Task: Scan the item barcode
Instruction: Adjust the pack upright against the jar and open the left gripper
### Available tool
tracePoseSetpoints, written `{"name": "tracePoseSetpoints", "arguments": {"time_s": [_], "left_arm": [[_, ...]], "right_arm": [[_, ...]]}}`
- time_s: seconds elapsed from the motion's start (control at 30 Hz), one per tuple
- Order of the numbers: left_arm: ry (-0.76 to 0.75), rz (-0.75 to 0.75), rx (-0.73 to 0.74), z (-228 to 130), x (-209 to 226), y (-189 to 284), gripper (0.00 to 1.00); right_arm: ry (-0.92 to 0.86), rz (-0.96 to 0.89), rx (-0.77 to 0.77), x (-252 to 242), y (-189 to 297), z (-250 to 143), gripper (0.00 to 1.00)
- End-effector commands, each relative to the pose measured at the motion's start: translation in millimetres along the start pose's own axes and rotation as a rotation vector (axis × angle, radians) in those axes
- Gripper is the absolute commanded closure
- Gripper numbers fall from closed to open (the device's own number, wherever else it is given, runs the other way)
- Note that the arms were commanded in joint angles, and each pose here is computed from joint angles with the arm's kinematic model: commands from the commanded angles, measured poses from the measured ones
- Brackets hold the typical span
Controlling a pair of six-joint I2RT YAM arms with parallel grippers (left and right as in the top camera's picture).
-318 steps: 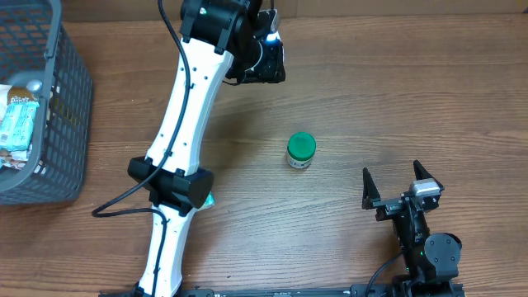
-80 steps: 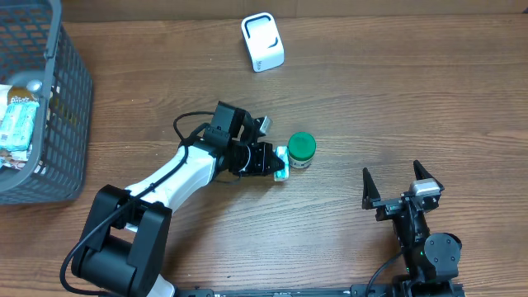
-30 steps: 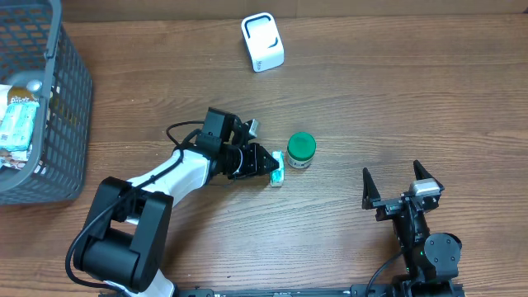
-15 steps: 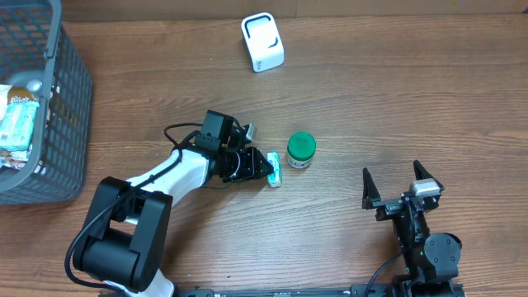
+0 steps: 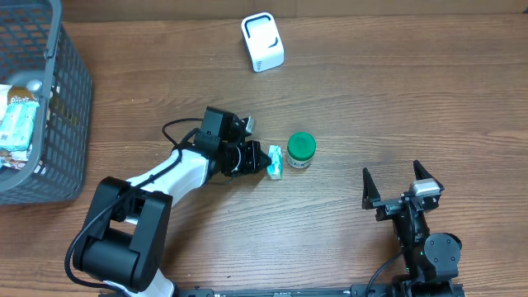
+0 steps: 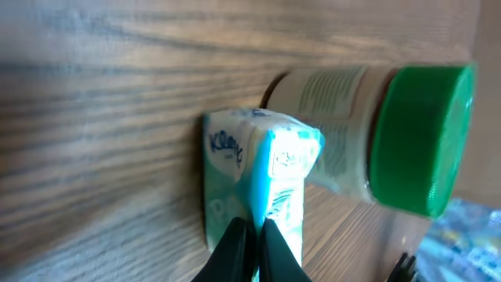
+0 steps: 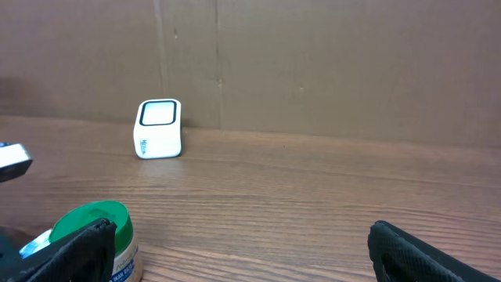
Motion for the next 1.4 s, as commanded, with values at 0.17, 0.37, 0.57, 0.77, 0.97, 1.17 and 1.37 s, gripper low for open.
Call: {"name": "tracePoseSetpoints", "arguments": {"time_s": [0.17,0.37,0.57,0.77,0.97,1.17,1.37], "left_arm": [[0.054,-0.013,-0.047,5.4,-8.2,4.6,0.96],[0.048,-0.013,-0.047,5.4,-8.3,4.6,0.82],[0.009,-0.049,-0.048,6.9,-12.4,4.9,0.73],[-0.137,-0.225,-0.074,17.0,-34.5,8.6,0.51],[-0.150,-0.236,-0.094,25.7,-39.4,13.0,0.35],[-0.162,-0.221,-0.086,32.0,-47.5,20.3,0.35],[-0.135,-0.127,-0.077,32.4,-40.8,20.9,0.35]], "right_arm": [[0.001,-0.002,0.001,-0.8,-0.2,-2.8,0.00],[0.001,-0.002,0.001,-0.8,-0.2,-2.8,0.00],[0.001,-0.002,0.001,-0.8,-0.2,-2.8,0.00],[0.001,-0.002,0.001,-0.8,-0.2,-2.8,0.00],[0.001,-0.002,0.001,-0.8,-0.2,-2.8,0.00],[0.001,-0.002,0.001,-0.8,-0.2,-2.8,0.00],[0.001,-0.002,0.001,-0.8,-0.2,-2.8,0.00]]}}
Point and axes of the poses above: each gripper's point midway between its finger pads, its own y axis back along the fingers, its own x axis along the line the jaws close on, z = x × y, the point moved 8 cm from there along y, back along the fingers, and after that the axes turned 5 degrees about -y, right-handed, at the moved point
